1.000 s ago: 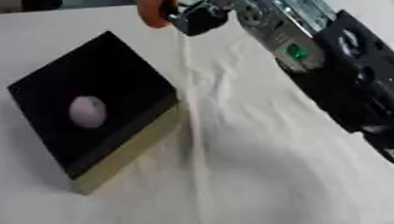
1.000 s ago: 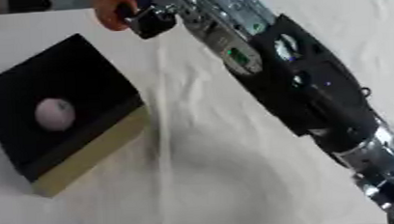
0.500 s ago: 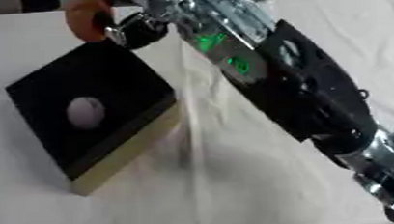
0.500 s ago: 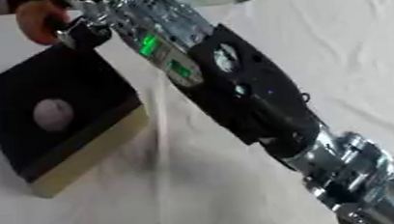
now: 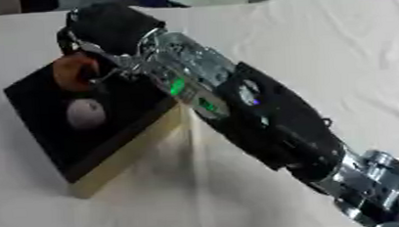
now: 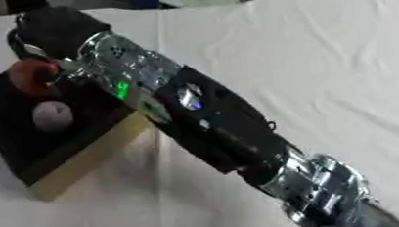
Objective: Pick up objects on the table and place them in the box.
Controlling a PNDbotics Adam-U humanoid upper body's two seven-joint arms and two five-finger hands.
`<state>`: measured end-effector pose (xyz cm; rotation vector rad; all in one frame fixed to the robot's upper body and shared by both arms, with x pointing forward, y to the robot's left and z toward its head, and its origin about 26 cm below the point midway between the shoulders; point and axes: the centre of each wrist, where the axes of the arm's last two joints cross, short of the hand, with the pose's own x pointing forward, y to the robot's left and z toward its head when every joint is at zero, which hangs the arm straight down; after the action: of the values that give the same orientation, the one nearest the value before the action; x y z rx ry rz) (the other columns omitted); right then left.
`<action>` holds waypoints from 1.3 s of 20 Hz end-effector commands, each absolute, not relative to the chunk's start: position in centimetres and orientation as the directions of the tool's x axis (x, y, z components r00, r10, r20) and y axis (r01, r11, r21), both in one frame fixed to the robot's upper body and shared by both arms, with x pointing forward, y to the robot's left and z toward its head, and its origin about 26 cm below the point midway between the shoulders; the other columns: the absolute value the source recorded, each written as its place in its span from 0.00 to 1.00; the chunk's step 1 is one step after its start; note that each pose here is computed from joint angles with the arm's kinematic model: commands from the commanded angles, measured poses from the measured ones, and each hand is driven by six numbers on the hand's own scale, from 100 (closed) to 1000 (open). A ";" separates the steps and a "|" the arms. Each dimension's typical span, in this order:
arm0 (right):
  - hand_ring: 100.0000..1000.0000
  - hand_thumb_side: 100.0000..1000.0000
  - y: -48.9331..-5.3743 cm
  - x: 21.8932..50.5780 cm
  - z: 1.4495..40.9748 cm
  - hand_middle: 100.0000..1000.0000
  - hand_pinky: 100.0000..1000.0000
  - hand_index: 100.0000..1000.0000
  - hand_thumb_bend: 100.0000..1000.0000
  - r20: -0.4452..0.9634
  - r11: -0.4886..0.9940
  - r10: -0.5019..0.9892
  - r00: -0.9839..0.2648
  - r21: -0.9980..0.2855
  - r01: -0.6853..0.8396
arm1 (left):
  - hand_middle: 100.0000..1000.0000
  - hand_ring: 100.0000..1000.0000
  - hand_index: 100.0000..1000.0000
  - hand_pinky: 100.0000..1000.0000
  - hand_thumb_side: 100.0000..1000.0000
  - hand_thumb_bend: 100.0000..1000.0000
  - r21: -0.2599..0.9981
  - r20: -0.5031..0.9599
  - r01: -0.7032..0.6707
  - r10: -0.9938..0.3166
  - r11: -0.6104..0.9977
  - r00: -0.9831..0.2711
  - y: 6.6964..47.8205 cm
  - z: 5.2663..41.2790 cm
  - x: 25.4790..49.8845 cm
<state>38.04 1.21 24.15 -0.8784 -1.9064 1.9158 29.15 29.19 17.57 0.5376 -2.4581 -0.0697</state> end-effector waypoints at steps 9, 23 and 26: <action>0.70 0.05 2.8 38.8 22.6 0.63 0.78 0.80 0.00 -0.261 -0.189 0.522 -0.812 -0.964 0.188 | 0.81 0.76 0.80 0.70 0.89 0.00 0.177 0.538 -0.362 -0.398 0.915 -0.743 29.2 18.3 29.0; 0.81 0.35 2.2 36.6 27.0 0.76 0.84 0.90 0.00 -0.351 -0.130 0.533 -0.770 -0.933 0.335 | 0.81 0.75 0.80 0.70 0.89 0.00 0.180 0.539 -0.361 -0.399 0.915 -0.742 29.2 18.3 29.0; 0.77 0.34 0.9 35.6 29.6 0.74 0.83 0.89 0.00 -0.330 -0.008 0.566 -0.755 -0.919 0.395 | 0.81 0.75 0.80 0.70 0.89 0.00 0.178 0.538 -0.364 -0.400 0.914 -0.742 29.2 18.3 29.0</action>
<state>36.35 1.47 27.29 -0.9786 -2.0223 1.9453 29.15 29.12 17.52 0.5315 -2.4537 -0.0741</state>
